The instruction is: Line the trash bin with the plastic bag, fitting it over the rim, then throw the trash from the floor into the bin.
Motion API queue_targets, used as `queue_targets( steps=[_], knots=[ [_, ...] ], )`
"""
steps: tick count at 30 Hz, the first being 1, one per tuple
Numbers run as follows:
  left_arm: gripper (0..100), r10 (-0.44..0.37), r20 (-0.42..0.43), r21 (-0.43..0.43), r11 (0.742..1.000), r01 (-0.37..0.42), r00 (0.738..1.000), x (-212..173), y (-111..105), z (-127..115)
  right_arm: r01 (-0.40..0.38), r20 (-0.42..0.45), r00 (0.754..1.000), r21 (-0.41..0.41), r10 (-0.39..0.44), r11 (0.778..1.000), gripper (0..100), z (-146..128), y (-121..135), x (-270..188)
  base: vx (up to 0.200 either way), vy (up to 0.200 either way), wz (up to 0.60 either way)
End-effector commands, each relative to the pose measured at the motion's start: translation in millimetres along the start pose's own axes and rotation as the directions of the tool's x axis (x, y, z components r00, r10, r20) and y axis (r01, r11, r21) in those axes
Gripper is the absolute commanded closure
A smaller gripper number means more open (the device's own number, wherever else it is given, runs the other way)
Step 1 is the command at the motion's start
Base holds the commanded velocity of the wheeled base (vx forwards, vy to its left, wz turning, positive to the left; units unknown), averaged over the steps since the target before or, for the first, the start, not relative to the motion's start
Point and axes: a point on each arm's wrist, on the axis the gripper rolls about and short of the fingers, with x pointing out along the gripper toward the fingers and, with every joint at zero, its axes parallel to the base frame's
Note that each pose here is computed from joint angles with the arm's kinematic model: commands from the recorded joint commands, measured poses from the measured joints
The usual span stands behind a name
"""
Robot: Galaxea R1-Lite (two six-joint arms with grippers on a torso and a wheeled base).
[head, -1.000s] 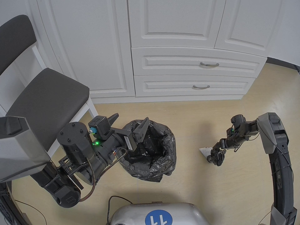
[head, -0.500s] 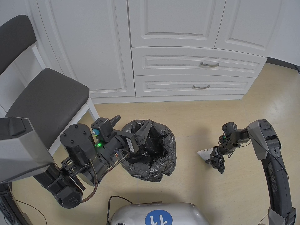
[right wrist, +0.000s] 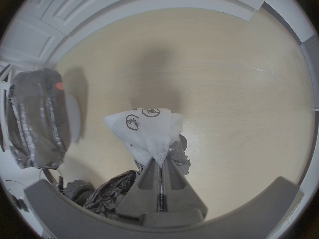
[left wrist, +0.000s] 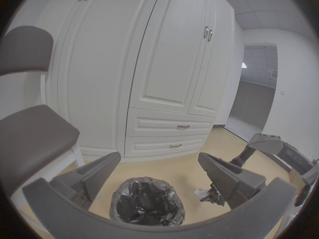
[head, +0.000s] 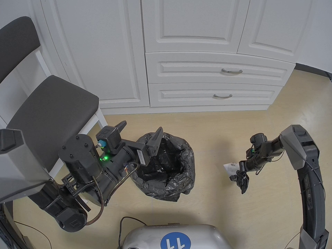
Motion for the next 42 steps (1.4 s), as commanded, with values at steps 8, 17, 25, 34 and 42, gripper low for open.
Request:
queue_targets(
  steps=[8, 17, 25, 34, 42],
  knots=[
    [0, 0.017, 0.232, 0.182, 0.982, -0.061, 0.972, -62.6, 11.4, 81.1, -0.315, 0.302, 0.915, 0.118, 0.268, 0.942, 100, -17.7, 109.1, -277.8, 0.0, 0.0, 0.0],
    [0, 0.141, 0.344, 0.163, 0.965, -0.207, 0.928, -100.1, 44.6, 110.0, -0.378, 0.461, 0.841, 0.126, 0.283, 0.917, 100, -58.5, 174.9, -374.6, 0.0, 0.0, 0.0],
    [0, 0.199, 0.362, 0.103, 0.962, -0.251, 0.911, -118.4, 58.0, 112.0, -0.432, 0.426, 0.824, 0.046, 0.374, 0.901, 100, -37.2, 217.2, -403.4, 0.0, 0.0, 0.0],
    [0, 0.203, 0.387, 0.133, 0.953, -0.272, 0.899, -133.0, 60.0, 115.7, -0.439, 0.242, 0.897, 0.375, 0.371, 0.817, 100, 10.4, 274.2, -348.8, 0.0, 0.0, 0.0],
    [0, 0.209, 0.411, 0.158, 0.942, -0.296, 0.887, -133.0, 61.6, 121.6, -0.39, 0.136, 0.918, 0.467, 0.372, 0.794, 100, 16.1, 312.2, -273.8, 0.0, 0.0, 0.0]
  ],
)
